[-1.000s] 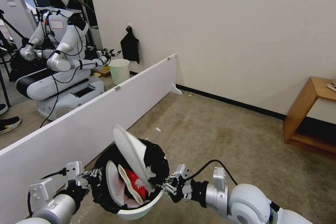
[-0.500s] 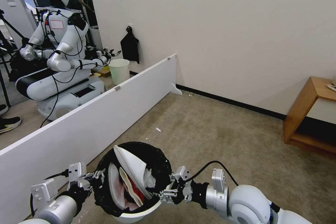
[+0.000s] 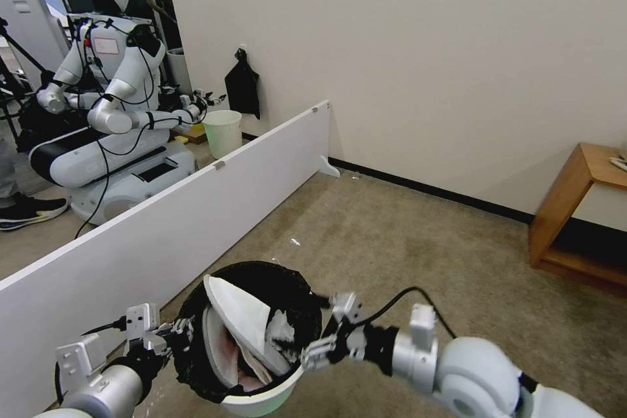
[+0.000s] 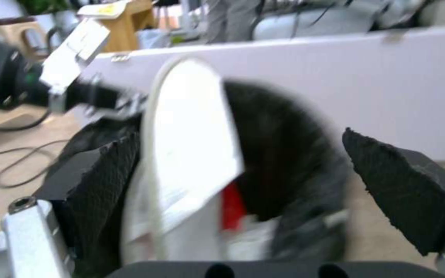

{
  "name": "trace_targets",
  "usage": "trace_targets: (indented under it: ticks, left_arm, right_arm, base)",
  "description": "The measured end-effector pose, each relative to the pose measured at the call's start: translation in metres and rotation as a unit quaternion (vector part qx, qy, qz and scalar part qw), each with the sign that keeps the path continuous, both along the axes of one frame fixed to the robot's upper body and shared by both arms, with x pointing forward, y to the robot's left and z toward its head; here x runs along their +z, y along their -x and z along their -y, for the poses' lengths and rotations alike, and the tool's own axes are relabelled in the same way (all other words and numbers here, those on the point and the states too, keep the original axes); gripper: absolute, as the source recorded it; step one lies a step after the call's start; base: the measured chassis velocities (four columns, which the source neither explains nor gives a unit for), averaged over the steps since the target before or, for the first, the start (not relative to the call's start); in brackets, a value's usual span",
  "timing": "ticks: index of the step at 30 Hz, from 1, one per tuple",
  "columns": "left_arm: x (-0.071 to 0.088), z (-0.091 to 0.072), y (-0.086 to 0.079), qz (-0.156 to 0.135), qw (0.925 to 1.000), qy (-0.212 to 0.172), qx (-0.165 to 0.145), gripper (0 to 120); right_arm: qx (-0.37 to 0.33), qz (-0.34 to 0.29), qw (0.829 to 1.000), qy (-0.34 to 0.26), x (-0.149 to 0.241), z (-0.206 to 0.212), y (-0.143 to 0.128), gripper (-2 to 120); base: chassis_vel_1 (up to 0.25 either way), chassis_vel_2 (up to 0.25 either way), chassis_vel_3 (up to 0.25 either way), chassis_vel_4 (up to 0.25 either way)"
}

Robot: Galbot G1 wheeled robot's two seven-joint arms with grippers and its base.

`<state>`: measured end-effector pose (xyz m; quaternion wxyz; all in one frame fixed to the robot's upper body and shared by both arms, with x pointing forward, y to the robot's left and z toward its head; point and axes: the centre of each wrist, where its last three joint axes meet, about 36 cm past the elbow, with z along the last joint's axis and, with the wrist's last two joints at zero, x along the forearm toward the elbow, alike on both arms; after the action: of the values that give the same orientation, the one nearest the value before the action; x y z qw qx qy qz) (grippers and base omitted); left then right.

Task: Pick up the trash bin, then pick up the garbage from the floor and place it into the trash bin.

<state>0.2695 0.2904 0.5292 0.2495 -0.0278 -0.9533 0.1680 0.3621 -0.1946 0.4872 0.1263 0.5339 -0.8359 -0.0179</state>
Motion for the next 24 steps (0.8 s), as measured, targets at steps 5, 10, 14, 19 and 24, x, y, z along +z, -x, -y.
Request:
trace_targets:
  ticks: [5,10,14,19,24]
  left_arm:
    - [-0.001,-0.003,0.002,-0.006,1.0,-0.007,0.001,4]
    - [-0.001,-0.005,0.003,-0.006,0.9999,-0.011,0.005,4]
    - [0.002,-0.007,0.01,-0.002,0.9996,-0.021,0.016,4]
    - [0.001,-0.006,0.012,-0.001,0.9994,-0.029,0.02,4]
    - [-0.002,-0.006,0.013,0.007,0.9988,-0.038,0.029,4]
  right_arm:
    - [-0.069,0.077,0.995,-0.008,0.037,0.037,-0.004,100]
    - [-0.15,0.101,0.983,0.008,0.06,0.073,-0.004,100]
    - [-0.235,0.12,0.965,-0.004,0.062,0.09,-0.009,100]
    - [-0.351,0.138,0.926,0.016,0.041,0.109,0.01,100]
    - [-0.425,0.175,0.885,0.073,0.037,0.131,0.038,100]
  base:
    - [0.0,0.0,0.0,0.0]
    - [0.0,0.0,0.0,0.0]
    - [0.0,0.0,0.0,0.0]
    - [0.0,0.0,0.0,0.0]
    - [0.0,0.0,0.0,0.0]
